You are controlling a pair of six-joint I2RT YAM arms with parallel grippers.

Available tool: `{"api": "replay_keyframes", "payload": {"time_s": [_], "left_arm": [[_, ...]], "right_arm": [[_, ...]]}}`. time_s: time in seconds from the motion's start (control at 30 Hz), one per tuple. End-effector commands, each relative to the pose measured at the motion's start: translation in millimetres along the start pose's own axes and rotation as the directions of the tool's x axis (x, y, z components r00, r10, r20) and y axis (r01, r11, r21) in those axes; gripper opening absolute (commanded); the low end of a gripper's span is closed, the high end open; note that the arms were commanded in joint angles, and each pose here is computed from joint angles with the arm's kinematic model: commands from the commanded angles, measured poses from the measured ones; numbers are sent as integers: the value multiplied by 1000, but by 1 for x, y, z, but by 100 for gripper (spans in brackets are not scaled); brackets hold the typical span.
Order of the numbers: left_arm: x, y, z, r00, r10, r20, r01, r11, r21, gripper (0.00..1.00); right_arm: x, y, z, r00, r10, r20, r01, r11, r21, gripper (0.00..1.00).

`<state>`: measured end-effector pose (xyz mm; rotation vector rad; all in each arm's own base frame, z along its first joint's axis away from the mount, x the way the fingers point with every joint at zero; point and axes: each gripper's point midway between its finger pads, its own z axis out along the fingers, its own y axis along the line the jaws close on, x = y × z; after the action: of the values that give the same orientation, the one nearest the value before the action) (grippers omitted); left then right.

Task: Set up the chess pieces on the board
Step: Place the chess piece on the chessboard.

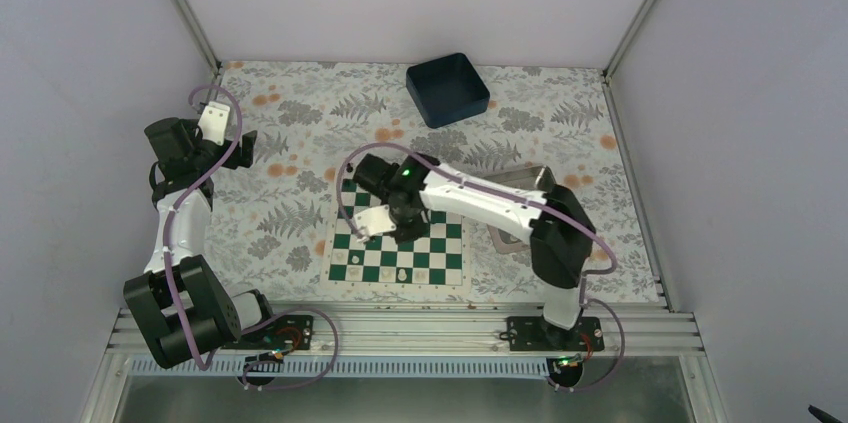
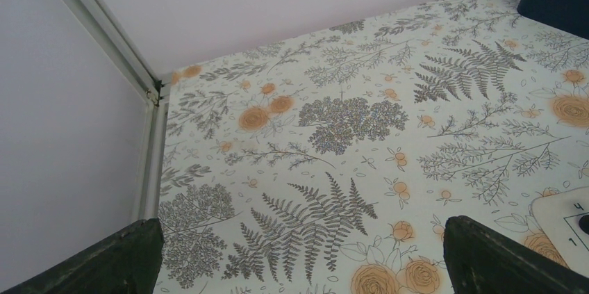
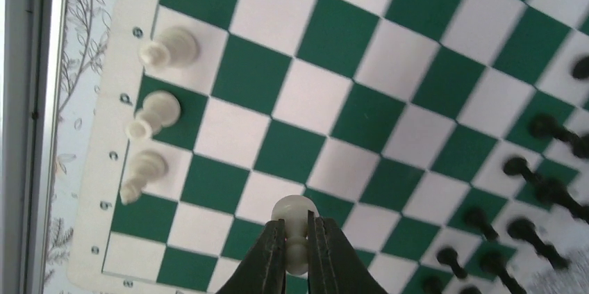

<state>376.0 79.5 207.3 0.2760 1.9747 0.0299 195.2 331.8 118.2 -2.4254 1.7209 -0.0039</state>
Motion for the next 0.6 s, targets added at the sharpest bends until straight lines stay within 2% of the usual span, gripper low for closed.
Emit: {"api": "replay_keyframes", "payload": {"time_s": [0.0,0.27,0.57], "left_arm": [[-1,-1,-4,1000,-5,8,5,1000,-1,100],[0,-3,-4,1000,-7,8,7,1000,9,100],[0,-3,-4,1000,-6,10,6,1000,8,100]], "right_arm": [[-33,10,16,998,-51,44,52,998,-30,8],[-64,25,47,990,-125,66,129,990,-63,8],[-74,22,69,988,-137,70,143,986,-88,8]]}}
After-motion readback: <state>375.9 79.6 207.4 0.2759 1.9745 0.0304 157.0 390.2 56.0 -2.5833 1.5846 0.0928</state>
